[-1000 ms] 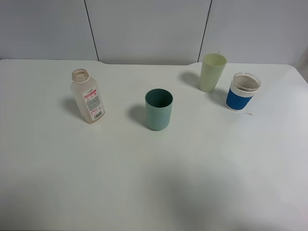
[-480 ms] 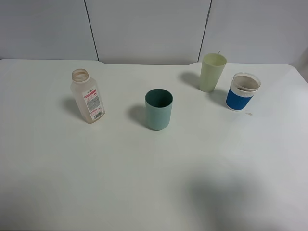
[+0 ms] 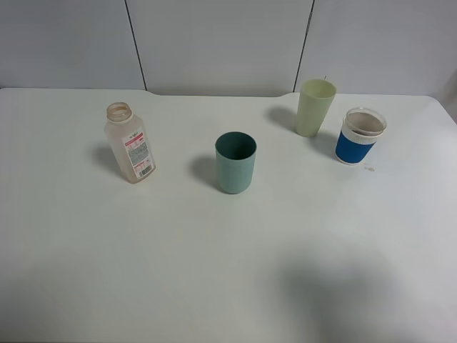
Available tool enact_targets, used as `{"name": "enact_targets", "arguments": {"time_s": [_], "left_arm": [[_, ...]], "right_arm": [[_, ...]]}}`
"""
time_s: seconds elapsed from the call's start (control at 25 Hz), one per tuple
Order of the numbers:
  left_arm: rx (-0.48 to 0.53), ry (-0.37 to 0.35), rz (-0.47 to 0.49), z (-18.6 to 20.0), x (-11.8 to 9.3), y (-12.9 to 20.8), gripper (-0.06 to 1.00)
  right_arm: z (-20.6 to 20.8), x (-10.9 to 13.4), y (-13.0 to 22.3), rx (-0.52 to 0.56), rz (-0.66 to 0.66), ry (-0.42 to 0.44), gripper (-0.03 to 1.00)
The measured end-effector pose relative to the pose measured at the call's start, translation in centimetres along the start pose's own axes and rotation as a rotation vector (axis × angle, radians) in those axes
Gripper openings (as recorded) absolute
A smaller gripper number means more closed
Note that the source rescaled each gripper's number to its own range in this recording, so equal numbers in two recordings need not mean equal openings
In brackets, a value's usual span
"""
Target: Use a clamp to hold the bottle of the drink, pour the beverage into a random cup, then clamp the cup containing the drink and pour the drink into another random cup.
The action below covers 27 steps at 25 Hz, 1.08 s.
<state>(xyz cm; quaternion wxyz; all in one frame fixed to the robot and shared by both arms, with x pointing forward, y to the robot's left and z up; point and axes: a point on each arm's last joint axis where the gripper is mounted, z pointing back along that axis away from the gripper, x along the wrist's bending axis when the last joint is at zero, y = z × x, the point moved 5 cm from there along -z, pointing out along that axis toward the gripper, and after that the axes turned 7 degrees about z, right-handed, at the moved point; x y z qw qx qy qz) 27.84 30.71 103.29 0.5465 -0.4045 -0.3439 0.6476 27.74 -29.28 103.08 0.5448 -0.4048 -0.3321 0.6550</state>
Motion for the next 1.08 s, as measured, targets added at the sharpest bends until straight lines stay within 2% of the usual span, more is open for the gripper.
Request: {"name": "enact_targets", "arguments": {"time_s": [1.08], "left_arm": [[0.000,0.000,0.000,0.00,0.00,0.00,1.00]], "right_arm": [[0.00,0.00,0.00,0.000,0.000,0.000,1.00]]}}
